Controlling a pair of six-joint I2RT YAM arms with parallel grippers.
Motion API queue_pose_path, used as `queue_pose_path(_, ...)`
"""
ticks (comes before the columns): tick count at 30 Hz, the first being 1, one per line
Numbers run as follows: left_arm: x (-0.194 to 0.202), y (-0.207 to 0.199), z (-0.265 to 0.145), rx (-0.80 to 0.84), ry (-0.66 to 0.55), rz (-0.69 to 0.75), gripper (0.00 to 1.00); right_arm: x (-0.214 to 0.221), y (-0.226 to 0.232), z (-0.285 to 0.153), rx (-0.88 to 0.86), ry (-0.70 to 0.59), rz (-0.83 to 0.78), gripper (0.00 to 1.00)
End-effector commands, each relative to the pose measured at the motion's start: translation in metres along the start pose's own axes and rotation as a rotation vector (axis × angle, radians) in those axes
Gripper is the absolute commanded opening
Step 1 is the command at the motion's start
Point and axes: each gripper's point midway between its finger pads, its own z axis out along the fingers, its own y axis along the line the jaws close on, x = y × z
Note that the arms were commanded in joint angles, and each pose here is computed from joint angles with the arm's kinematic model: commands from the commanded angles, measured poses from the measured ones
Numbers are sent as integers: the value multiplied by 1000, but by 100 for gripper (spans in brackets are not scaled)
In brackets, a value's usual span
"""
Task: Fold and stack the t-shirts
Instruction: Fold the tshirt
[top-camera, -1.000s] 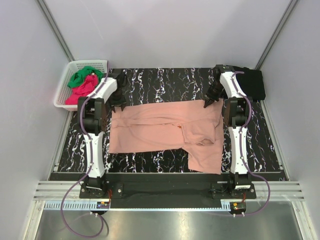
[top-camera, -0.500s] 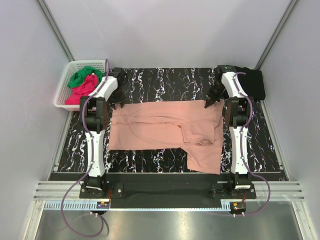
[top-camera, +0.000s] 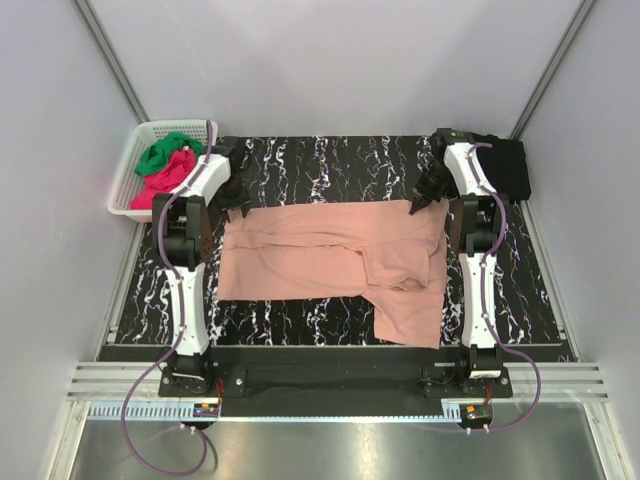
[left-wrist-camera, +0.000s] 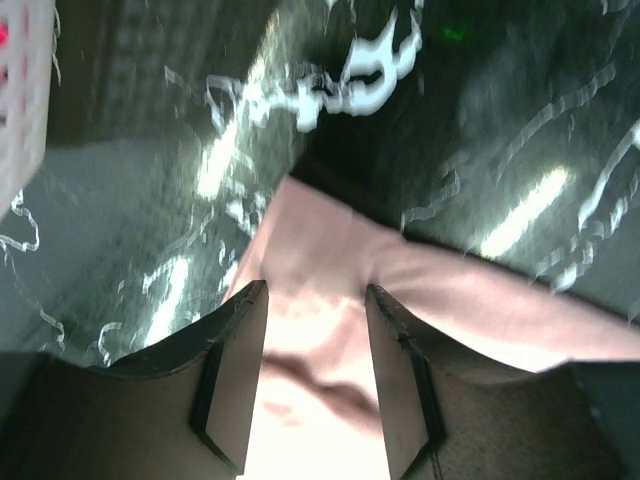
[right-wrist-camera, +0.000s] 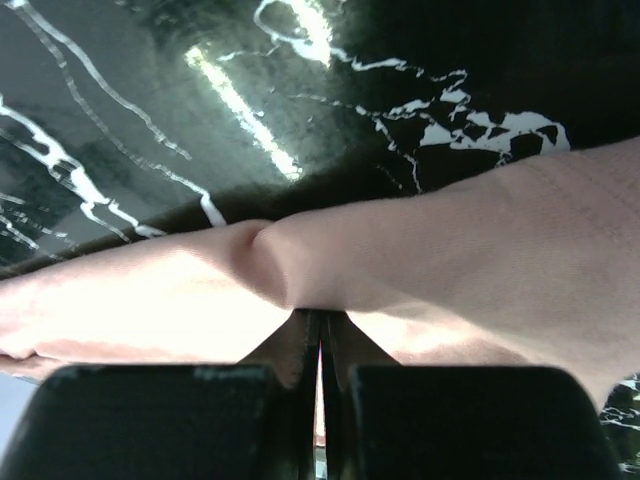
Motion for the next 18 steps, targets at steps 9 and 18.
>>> queue_pose_path(9, 31, 7, -178, 349, -196, 80, 61, 69, 26, -184, -195, -210, -143, 8)
queue_pose_path(18, 162, 83, -194, 423, -173, -21, 65, 212, -27, -193, -371, -178, -120, 41)
